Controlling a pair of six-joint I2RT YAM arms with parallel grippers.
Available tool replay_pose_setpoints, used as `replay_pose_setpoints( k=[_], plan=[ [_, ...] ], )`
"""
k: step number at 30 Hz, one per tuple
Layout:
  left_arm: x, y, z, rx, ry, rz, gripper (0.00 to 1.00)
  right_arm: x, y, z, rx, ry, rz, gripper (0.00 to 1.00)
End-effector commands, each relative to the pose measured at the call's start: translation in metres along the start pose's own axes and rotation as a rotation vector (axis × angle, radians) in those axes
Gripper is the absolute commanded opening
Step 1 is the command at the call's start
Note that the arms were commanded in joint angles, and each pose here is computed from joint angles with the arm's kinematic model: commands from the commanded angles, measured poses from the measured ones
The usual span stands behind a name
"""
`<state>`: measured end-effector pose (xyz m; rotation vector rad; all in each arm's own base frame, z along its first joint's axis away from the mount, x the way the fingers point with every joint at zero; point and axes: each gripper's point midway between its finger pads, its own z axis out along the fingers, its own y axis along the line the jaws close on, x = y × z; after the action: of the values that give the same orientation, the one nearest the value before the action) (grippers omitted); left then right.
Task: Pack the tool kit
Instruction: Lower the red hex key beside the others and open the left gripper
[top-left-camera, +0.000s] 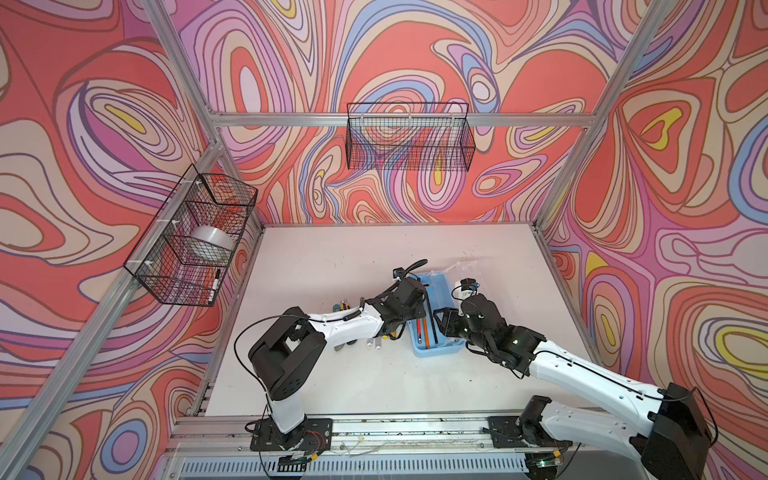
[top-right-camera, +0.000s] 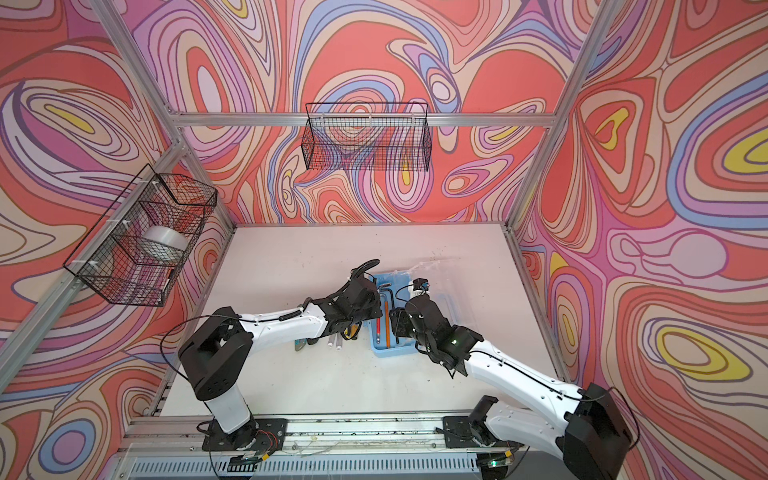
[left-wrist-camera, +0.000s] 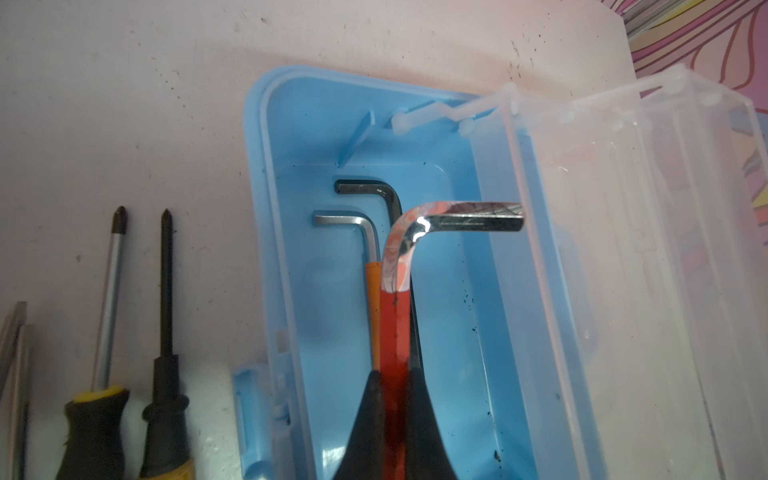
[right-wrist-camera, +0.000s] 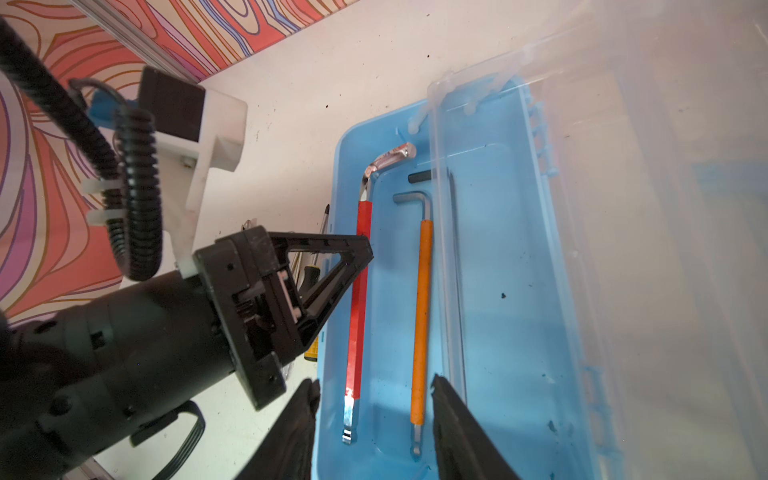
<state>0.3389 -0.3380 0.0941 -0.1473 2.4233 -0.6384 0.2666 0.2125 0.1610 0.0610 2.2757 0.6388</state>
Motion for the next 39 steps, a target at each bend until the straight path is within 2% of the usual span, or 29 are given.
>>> replay_pose_setpoints(
  k=[1,9,24,39],
  plan=[
    [-0.009,-0.009,0.002,0.008,-0.021,-0.026,0.09,0.004,-0.007,0.003,0.024,-0.002,-0.004,0.48],
    [-0.009,-0.008,0.006,-0.006,-0.014,-0.026,0.13,0.005,-0.01,0.004,0.039,-0.002,-0.013,0.5],
    [-0.012,-0.008,0.01,-0.04,-0.013,0.007,0.13,0.006,-0.014,0.004,0.047,0.001,-0.021,0.51],
    [-0.016,-0.004,0.013,-0.052,-0.005,0.016,0.18,0.007,-0.015,0.007,0.048,0.014,-0.018,0.52]
  ],
)
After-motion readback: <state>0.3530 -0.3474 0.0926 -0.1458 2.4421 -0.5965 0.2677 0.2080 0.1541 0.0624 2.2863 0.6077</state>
